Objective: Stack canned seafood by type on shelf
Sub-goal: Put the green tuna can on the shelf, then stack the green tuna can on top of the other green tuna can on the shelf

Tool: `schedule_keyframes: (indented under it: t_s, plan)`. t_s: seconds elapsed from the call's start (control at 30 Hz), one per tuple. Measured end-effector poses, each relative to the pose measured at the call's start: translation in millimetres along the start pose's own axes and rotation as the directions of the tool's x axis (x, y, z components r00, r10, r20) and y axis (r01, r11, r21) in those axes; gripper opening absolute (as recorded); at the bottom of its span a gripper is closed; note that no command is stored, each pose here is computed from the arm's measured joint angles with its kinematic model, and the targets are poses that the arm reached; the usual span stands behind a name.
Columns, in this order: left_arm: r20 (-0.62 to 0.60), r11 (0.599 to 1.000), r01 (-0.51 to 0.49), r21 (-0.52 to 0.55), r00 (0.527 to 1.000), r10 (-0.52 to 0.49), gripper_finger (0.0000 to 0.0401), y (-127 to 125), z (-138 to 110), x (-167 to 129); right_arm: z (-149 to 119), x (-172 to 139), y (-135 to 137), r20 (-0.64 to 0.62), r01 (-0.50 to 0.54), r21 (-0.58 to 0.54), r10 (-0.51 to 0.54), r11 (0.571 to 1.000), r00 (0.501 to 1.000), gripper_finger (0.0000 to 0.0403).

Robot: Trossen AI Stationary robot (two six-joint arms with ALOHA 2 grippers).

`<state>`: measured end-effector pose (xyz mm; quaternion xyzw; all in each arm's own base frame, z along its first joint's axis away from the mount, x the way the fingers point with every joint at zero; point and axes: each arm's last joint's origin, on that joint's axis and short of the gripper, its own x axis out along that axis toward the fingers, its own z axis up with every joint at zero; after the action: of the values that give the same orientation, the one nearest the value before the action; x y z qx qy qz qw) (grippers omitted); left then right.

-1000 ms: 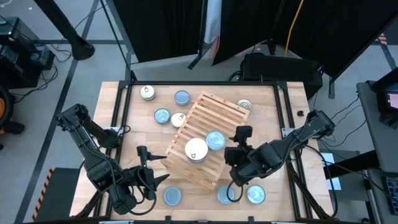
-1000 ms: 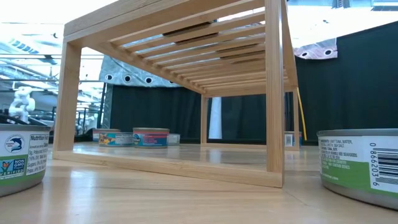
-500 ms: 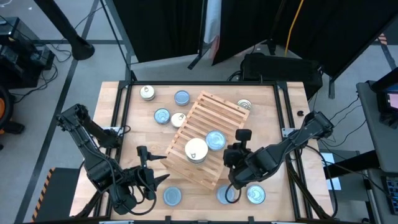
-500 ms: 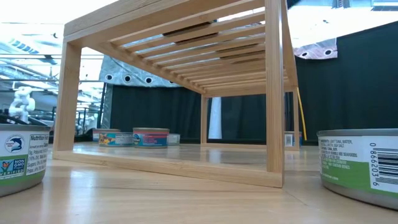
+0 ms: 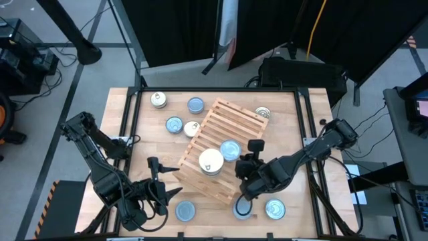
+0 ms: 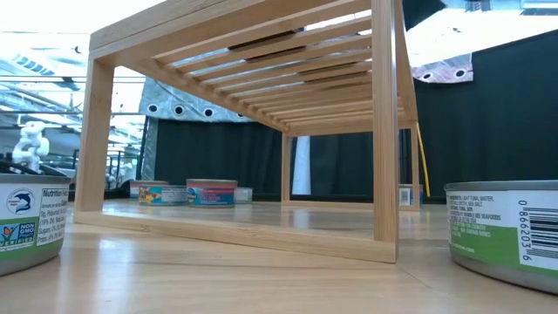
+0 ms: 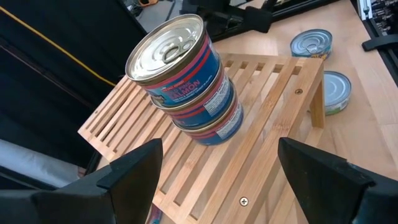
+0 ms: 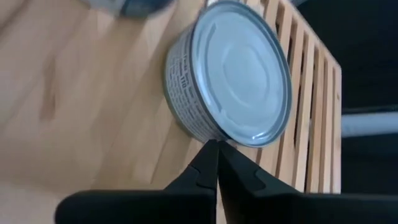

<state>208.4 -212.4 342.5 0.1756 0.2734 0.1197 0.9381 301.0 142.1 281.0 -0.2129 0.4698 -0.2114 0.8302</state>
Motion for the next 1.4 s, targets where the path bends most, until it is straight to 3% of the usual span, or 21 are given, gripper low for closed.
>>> schedule_keyframes:
  t_s: [0.37,0.6,0.73,0.87,1.03,1.2,1.4]
  plan:
    - [0.001,1.000,0.000,-0.002,1.000,0.000,0.0327,0,0,0,10,7,-6,0.036,-0.011,-0.014,0.011,1.000,0.999,0.0001]
    - [0.001,1.000,0.000,-0.002,1.000,0.000,0.0327,0,0,0,14,-35,4,0.113,-0.088,0.080,0.078,0.993,0.990,0.0000]
    - [0.001,1.000,0.000,-0.002,1.000,0.000,0.0327,0,0,0,8,-72,23,0.159,-0.259,0.129,0.238,0.957,0.958,0.0000]
    - [0.001,1.000,0.001,-0.002,1.000,-0.001,0.0327,0,0,0,-9,-103,49,0.166,-0.426,0.229,0.396,0.875,0.903,0.0000]
    - [-0.010,0.999,0.030,-0.039,0.999,-0.030,0.0327,-1,0,0,-29,-121,86,0.158,-0.475,0.370,0.450,0.798,0.879,0.0000]
    - [-0.055,0.981,0.136,-0.136,0.988,-0.144,0.0327,-8,-3,-6,-41,-122,121,0.148,-0.496,0.344,0.475,0.797,0.867,0.0000]
    - [-0.097,0.955,0.244,-0.170,0.960,-0.263,0.0327,-38,-15,-19,-45,-109,145,0.092,-0.488,0.345,0.489,0.801,0.867,0.0000]
